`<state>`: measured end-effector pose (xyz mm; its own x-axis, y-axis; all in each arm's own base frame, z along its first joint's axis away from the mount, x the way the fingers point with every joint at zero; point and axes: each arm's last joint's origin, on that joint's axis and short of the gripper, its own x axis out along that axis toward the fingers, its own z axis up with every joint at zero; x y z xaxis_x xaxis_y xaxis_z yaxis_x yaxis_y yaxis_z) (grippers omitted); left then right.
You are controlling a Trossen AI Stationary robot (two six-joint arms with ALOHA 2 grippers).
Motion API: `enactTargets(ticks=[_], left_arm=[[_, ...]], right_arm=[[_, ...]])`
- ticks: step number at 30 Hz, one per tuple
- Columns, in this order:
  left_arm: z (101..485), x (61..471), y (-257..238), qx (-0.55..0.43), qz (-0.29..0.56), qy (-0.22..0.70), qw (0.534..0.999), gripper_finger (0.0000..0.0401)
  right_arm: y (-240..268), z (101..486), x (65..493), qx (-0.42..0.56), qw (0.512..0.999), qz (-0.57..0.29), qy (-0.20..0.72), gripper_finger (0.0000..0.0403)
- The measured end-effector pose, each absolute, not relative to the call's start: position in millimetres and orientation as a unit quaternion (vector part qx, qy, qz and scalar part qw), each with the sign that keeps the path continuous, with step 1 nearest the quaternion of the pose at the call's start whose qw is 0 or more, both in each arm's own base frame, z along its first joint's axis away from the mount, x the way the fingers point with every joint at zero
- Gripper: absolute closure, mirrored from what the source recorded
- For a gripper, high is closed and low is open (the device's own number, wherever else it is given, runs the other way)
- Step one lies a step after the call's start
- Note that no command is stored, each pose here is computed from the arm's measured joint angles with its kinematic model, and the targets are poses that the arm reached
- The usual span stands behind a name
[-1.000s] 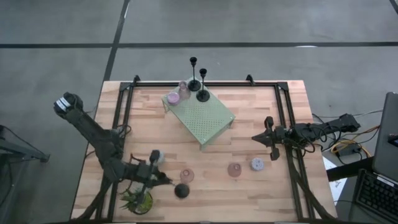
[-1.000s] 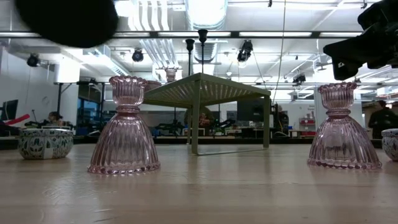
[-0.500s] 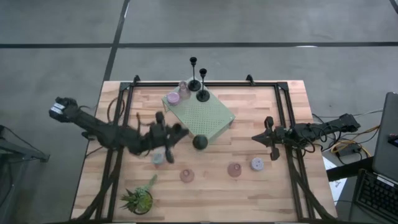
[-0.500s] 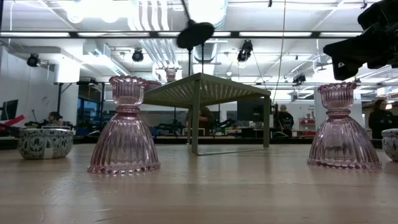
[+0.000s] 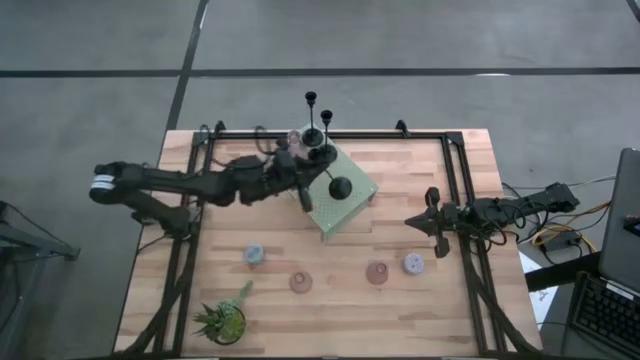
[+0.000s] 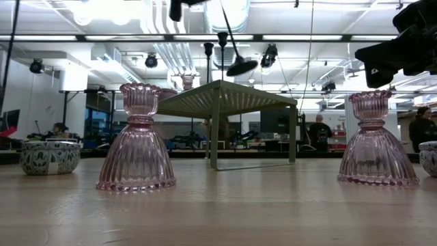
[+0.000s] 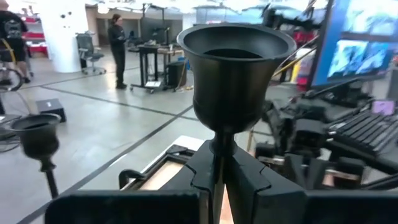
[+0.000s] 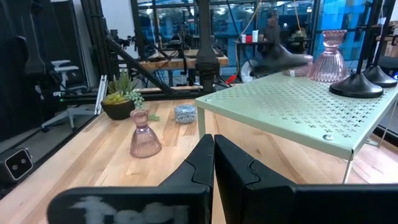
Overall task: Pick & Place candle stick holders
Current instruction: Put the black candle holder on the shelf
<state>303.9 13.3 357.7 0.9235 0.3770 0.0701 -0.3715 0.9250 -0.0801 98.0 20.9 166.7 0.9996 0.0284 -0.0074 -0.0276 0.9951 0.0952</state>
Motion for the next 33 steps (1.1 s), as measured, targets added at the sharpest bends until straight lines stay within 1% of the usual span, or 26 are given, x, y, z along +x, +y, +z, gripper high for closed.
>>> enactTargets(ticks=[7, 13, 23, 33], left_arm=[[355, 342, 33, -0.013, 0.22, -0.01, 0.975, 0.0376], [357, 360, 51, -0.011, 0.244, 0.015, 0.969, 0.0376], [356, 360, 72, -0.034, 0.272, 0.037, 0.961, 0.0376], [351, 361, 74, -0.034, 0.273, 0.052, 0.96, 0.0372]], right_arm=[[21, 167, 98, 0.048, 0.999, 0.014, 0.004, 0.0394], [21, 167, 98, 0.048, 0.999, 0.014, 0.004, 0.0394], [21, 167, 98, 0.049, 0.999, 0.014, 0.004, 0.0394], [21, 167, 98, 0.049, 0.999, 0.014, 0.004, 0.0394]])
